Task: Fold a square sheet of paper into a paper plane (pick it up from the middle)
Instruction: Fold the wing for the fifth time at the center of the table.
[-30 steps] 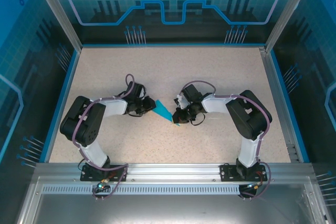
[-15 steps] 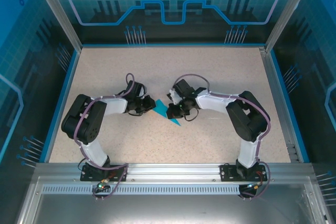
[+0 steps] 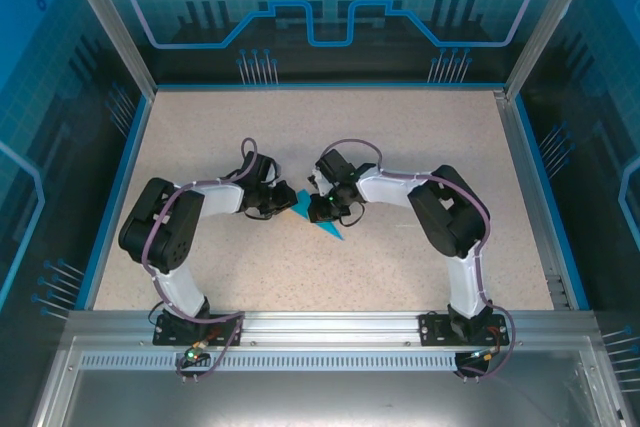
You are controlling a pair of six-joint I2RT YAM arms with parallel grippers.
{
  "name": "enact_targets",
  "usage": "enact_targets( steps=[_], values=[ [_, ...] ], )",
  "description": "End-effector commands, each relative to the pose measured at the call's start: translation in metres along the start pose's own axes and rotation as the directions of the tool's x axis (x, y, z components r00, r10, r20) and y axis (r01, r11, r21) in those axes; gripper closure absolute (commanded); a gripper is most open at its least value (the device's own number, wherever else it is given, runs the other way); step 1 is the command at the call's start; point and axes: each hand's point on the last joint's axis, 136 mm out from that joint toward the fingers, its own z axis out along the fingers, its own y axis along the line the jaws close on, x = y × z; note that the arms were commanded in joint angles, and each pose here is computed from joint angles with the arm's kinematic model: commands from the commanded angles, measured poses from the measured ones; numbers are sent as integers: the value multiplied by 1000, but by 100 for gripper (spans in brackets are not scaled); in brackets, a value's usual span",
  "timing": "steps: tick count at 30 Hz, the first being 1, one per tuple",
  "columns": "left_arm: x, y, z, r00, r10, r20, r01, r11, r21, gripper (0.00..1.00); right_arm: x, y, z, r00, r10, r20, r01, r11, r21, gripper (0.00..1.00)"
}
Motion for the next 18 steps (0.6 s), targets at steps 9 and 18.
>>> enact_targets(
  steps=[9,18],
  values=[
    [27,53,10,993,-72,-91,50,974,-219,83,61,-48,-9,994,67,-82,-65,998,26,93],
    [27,55,10,993,-71,-95,47,971,-232,84,113,-69,-30,990,91,-110,-88,996,35,93]
  ],
)
